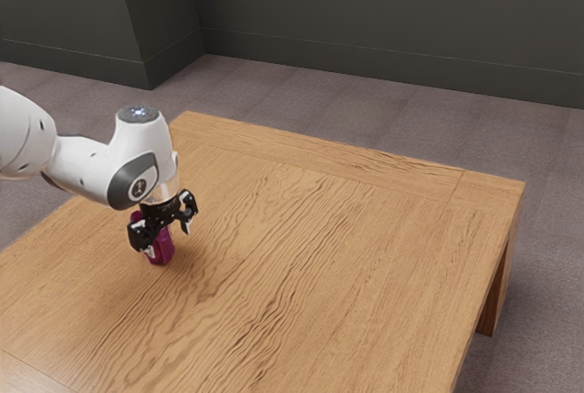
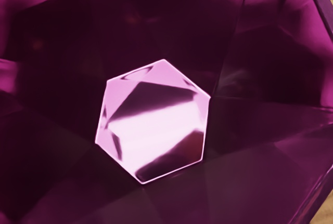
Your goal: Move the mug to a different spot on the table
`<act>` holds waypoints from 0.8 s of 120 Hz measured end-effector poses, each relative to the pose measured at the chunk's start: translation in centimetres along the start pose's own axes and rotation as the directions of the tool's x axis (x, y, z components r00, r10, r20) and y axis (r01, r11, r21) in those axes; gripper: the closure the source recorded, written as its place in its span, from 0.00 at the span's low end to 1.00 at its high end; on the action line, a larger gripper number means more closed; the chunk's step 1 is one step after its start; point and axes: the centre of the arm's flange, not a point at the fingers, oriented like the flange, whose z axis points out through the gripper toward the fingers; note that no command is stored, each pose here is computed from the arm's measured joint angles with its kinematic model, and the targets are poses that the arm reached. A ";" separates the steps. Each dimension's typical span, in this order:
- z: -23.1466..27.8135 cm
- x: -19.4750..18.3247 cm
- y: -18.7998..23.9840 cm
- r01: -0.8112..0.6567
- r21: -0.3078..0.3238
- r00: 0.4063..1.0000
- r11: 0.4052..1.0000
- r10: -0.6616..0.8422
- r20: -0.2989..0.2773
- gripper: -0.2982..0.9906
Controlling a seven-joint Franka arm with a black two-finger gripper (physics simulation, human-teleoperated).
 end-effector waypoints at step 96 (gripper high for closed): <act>-2.0 -3.4 1.3 -0.095 0.097 0.992 0.991 0.103 -0.077 0.69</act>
